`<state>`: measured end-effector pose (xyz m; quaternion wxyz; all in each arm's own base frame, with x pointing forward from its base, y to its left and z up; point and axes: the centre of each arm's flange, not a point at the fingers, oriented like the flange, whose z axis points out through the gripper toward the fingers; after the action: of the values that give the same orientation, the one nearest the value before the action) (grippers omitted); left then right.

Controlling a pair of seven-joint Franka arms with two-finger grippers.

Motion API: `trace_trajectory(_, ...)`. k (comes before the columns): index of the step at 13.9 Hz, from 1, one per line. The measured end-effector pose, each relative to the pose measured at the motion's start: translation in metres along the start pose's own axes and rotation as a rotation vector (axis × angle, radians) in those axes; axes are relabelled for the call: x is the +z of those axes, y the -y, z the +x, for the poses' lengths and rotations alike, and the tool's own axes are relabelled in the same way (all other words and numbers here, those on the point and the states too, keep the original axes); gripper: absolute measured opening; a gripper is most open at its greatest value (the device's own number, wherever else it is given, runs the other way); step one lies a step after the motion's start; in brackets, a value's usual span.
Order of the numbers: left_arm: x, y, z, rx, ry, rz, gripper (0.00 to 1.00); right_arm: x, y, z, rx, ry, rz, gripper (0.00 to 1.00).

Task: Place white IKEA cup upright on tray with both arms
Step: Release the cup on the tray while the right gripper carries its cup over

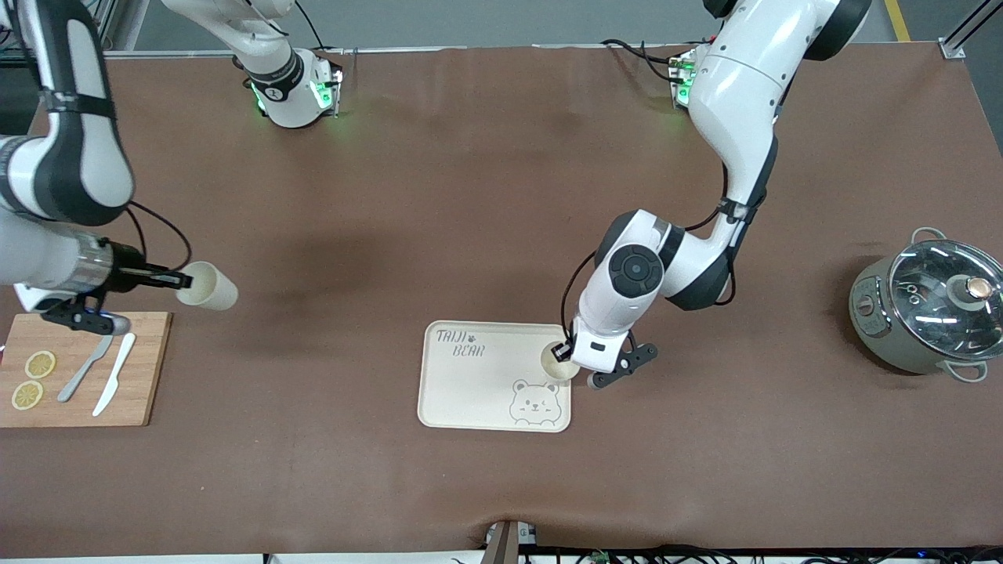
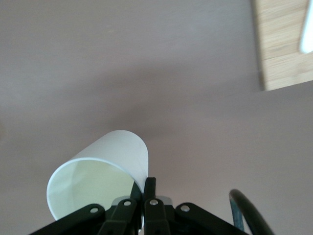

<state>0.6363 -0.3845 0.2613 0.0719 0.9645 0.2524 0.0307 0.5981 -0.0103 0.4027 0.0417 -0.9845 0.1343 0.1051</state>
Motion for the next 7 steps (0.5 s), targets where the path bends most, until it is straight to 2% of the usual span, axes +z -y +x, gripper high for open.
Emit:
trace_trajectory(4, 0.007, -0.004, -0.01, -0.001, 0.007, 0.007, 0.03, 0.009, 0.108, -0.019, 0.128, -0.016, -0.03, 0.03)
trace_trajectory(6, 0.009, -0.003, -0.009, -0.005, 0.008, 0.01, 0.06, 0.019, 0.153, -0.022, 0.201, -0.009, -0.015, 0.03)
trace_trajectory(7, 0.009, -0.003, -0.009, -0.006, 0.007, 0.01, 0.15, 0.025, 0.173, -0.022, 0.236, 0.0, 0.005, 0.03)
